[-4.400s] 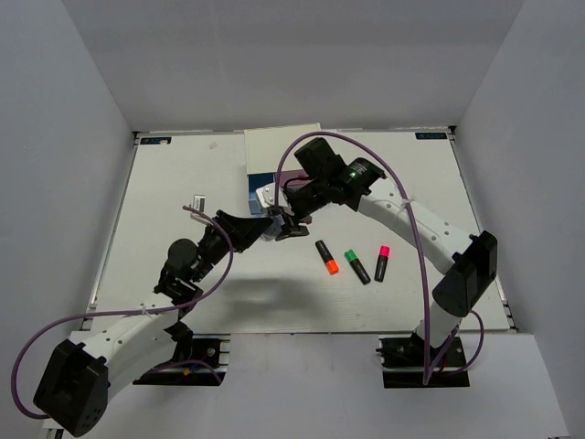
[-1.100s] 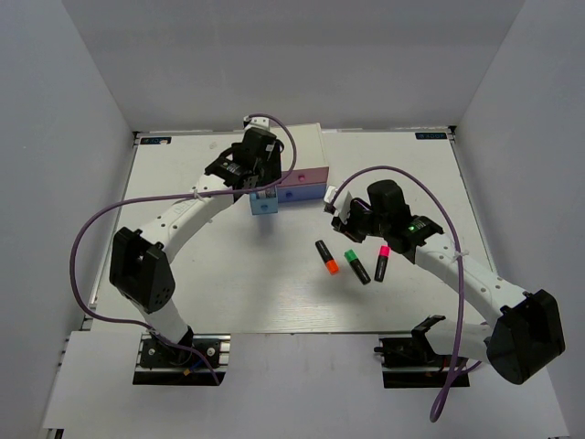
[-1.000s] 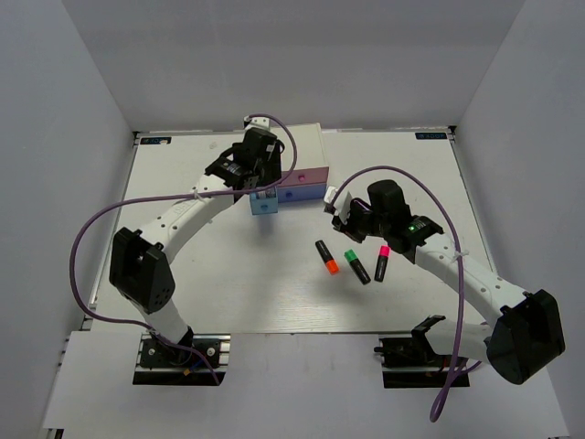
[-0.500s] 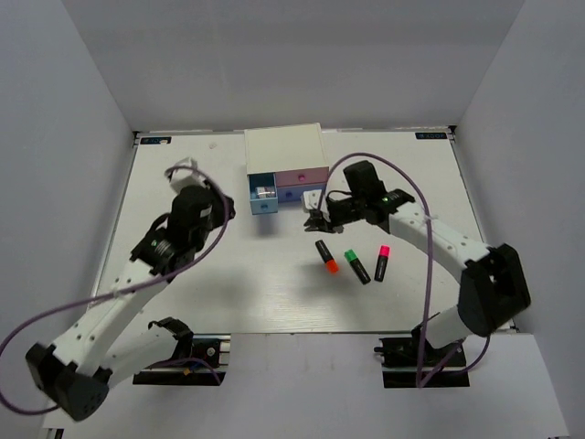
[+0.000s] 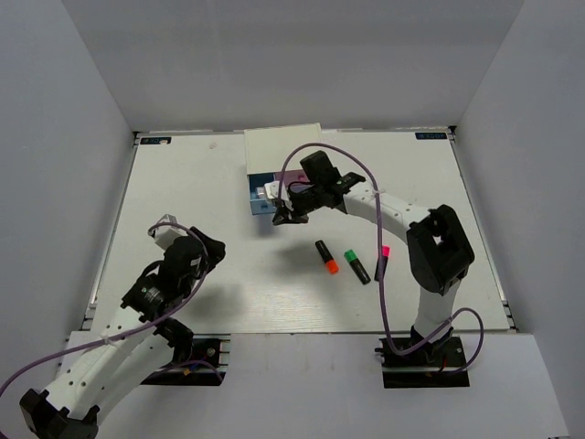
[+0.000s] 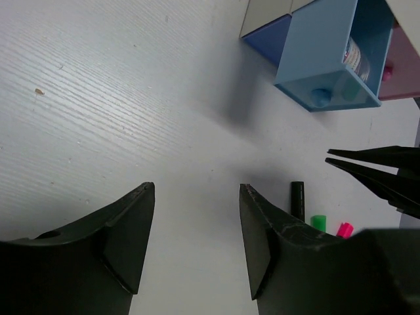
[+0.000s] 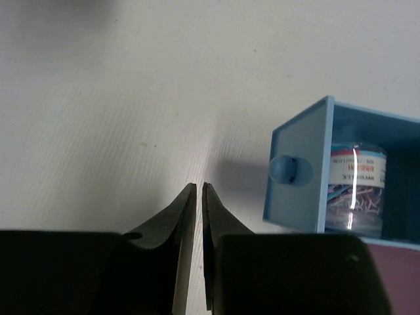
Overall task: Sort the stationery into containers
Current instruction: Close the drawer at the center of the board.
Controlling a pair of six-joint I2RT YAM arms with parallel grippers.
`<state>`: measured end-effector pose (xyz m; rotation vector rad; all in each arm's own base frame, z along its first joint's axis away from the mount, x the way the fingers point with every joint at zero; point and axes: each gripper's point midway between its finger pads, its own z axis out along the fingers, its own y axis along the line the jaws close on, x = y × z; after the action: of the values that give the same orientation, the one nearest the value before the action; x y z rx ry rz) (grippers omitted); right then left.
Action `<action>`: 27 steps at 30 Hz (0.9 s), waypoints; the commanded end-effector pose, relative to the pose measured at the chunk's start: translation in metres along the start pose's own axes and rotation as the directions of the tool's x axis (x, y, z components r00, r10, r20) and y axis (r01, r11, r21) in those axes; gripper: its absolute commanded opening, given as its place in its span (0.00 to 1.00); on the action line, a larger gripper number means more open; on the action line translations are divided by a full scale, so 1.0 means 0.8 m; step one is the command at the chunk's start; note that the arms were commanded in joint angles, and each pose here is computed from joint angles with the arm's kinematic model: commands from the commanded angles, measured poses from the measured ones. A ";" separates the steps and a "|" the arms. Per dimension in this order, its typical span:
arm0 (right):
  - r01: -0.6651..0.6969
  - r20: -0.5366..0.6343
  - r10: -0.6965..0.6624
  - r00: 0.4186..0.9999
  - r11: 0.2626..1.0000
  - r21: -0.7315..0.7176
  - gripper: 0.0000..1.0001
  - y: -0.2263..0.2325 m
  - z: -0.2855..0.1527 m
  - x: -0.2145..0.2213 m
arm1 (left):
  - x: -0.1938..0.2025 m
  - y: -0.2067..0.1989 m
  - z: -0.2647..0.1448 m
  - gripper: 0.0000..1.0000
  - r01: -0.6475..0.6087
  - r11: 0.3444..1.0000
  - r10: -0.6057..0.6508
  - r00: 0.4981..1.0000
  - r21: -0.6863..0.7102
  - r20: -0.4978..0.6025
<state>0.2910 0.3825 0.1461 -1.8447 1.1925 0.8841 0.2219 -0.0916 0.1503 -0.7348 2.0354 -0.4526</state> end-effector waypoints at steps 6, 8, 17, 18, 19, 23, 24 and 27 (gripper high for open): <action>0.034 -0.050 -0.021 0.999 0.962 0.270 0.14 -0.070 0.022 -0.015 | 0.023 0.013 0.004 0.64 0.059 0.998 -0.059 0.997 -0.006 -0.046; 0.042 -0.047 -0.029 0.999 0.944 0.328 0.14 -0.091 0.028 -0.021 | 0.023 0.008 0.004 0.64 0.072 0.997 -0.072 0.996 0.007 -0.051; 0.036 -0.122 0.024 0.992 0.884 0.466 0.14 -0.143 0.030 -0.001 | 0.035 0.008 0.012 0.66 0.081 0.997 -0.079 0.994 0.014 -0.078; 0.037 -0.121 0.024 0.992 0.877 0.479 0.14 -0.149 0.031 -0.002 | 0.033 0.005 0.012 0.66 0.085 0.996 -0.083 0.994 0.023 -0.074; 0.035 -0.127 0.032 0.991 0.870 0.491 0.14 -0.153 0.031 0.001 | 0.035 0.006 0.014 0.66 0.081 0.997 -0.079 0.994 0.014 -0.078; 0.044 -0.127 0.027 0.992 0.850 0.525 0.15 -0.169 0.030 0.000 | 0.035 -0.001 0.016 0.66 0.084 0.996 -0.082 0.993 0.025 -0.085; 0.045 -0.128 0.028 0.991 0.844 0.535 0.15 -0.173 0.029 0.000 | 0.033 -0.004 0.016 0.66 0.088 0.996 -0.085 0.993 0.033 -0.081; 0.054 -0.130 0.021 0.991 0.833 0.551 0.17 -0.185 0.031 -0.002 | 0.038 -0.004 0.019 0.66 0.083 0.996 -0.080 0.992 0.027 -0.094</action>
<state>0.3925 0.4452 0.1433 -1.5402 1.3692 0.4390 0.2189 -0.1095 0.1207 -0.7934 2.1008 -0.5420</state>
